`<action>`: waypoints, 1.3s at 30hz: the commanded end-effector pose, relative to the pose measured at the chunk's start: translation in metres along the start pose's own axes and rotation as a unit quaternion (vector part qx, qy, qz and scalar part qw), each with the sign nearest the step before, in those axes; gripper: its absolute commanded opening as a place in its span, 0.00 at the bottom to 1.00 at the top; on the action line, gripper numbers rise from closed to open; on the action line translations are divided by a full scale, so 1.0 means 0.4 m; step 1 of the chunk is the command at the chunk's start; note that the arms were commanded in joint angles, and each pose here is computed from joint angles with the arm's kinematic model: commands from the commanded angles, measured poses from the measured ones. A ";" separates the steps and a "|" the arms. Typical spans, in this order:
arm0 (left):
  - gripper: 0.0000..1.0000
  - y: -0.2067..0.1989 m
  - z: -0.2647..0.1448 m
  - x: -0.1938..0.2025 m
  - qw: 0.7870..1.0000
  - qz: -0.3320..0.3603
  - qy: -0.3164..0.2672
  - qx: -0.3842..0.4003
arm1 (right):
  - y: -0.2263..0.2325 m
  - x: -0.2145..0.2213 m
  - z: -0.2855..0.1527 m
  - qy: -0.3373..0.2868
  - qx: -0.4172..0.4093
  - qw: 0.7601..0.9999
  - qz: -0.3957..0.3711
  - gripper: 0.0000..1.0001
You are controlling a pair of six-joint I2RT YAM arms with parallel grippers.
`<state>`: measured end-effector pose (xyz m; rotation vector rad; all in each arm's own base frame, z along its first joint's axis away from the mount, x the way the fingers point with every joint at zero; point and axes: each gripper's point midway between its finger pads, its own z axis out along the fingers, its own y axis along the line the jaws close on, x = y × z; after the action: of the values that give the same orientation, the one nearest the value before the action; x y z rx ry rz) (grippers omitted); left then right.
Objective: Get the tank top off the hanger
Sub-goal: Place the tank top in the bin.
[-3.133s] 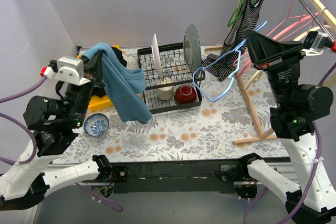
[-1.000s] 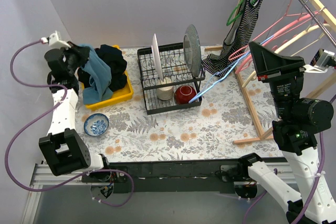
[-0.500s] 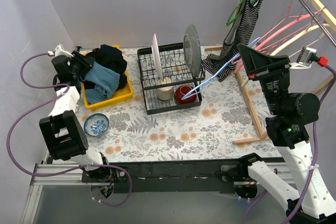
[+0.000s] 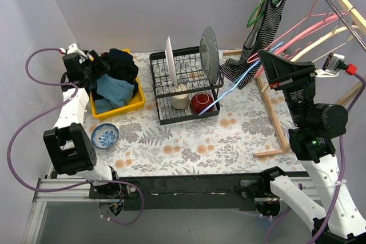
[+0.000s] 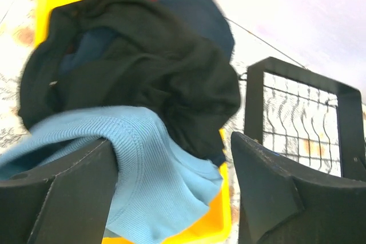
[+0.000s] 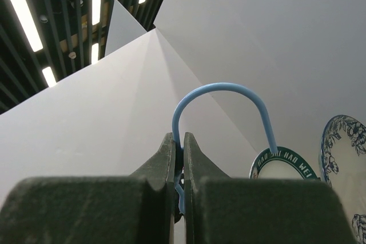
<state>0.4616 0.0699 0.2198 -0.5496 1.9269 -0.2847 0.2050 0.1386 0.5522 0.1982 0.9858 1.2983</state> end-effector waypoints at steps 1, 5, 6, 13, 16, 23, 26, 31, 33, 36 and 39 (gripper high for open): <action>0.74 -0.051 -0.041 -0.027 0.999 0.046 -0.017 0.007 | 0.044 -0.032 -0.003 -0.024 -0.031 0.999 -0.003 0.01; 0.70 -0.080 -0.001 0.029 0.997 0.044 0.021 0.059 | 0.046 -0.034 -0.005 -0.024 -0.030 0.999 -0.004 0.01; 0.70 -0.093 0.006 0.045 0.996 0.044 0.033 0.077 | 0.045 -0.035 -0.005 -0.024 -0.030 0.999 -0.004 0.01; 0.69 -0.162 0.038 0.101 0.985 0.074 0.077 0.134 | 0.055 -0.042 -0.006 -0.026 -0.031 0.999 -0.009 0.01; 0.73 -0.127 0.039 0.075 0.991 0.101 0.070 0.051 | 0.059 -0.046 -0.007 -0.027 -0.031 0.999 -0.013 0.01; 0.77 -0.104 0.000 0.044 0.988 0.141 0.065 -0.017 | 0.057 -0.045 -0.006 -0.027 -0.029 0.999 -0.015 0.01; 0.79 -0.124 -0.019 0.035 0.986 0.158 0.060 -0.010 | 0.059 -0.045 -0.003 -0.025 -0.031 0.999 -0.015 0.01; 0.80 -0.115 -0.036 0.005 0.983 0.173 0.050 -0.042 | 0.060 -0.045 -0.002 -0.024 -0.031 0.999 -0.015 0.01; 0.80 -0.116 -0.041 -0.007 0.982 0.179 0.045 -0.047 | 0.060 -0.045 -0.002 -0.025 -0.031 0.999 -0.016 0.01; 0.80 -0.115 -0.046 -0.032 0.980 0.183 0.043 -0.062 | 0.061 -0.048 -0.001 -0.026 -0.030 0.999 -0.016 0.01; 0.82 -0.125 -0.049 -0.052 0.982 0.172 0.034 -0.067 | 0.066 -0.048 0.005 -0.024 -0.033 0.999 -0.016 0.01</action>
<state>0.4656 0.0285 0.2203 -0.2655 2.1658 -0.0051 0.2027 0.1373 0.5530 0.1915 0.9823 1.2879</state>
